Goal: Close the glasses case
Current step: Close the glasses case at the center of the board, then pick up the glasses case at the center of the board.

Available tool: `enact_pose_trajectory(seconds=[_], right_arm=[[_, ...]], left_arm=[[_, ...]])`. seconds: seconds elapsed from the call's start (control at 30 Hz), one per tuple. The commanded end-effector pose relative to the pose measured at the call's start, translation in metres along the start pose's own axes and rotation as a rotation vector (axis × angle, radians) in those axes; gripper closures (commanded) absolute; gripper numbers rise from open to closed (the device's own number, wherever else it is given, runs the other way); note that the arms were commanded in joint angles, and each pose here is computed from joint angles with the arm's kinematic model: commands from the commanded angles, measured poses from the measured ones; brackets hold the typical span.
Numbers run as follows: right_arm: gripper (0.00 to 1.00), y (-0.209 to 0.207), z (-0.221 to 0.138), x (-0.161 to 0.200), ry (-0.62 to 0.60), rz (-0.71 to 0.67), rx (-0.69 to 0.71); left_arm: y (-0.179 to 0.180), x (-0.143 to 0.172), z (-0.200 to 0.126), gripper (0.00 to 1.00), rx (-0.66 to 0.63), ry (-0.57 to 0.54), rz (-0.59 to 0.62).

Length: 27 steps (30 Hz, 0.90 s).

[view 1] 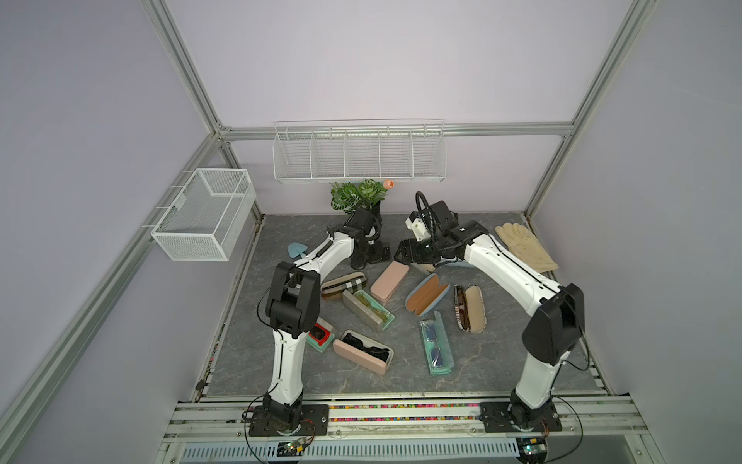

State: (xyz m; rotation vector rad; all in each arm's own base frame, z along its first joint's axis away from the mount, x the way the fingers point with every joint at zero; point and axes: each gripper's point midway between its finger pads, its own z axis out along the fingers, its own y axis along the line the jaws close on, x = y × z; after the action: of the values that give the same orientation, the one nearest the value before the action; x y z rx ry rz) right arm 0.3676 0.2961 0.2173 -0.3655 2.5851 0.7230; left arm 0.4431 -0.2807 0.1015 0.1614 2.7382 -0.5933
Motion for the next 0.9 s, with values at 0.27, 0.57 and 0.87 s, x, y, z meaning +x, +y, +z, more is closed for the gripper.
enact_pose_trajectory(seconds=[0.27,0.57,0.87], right_arm=[[0.13,-0.038,-0.04,0.042,0.005,-0.006,0.106],[0.06,-0.057,-0.065,0.059,-0.027,0.031,0.11],[0.04,-0.068,-0.069,0.065,-0.044,0.074,0.098]], left_arm=[[-0.019,0.047,0.023,0.0,-0.138,0.155,0.222],[-0.012,0.062,0.036,0.0,-0.17,0.207,0.262],[-0.012,0.078,0.058,0.0,-0.174,0.26,0.284]])
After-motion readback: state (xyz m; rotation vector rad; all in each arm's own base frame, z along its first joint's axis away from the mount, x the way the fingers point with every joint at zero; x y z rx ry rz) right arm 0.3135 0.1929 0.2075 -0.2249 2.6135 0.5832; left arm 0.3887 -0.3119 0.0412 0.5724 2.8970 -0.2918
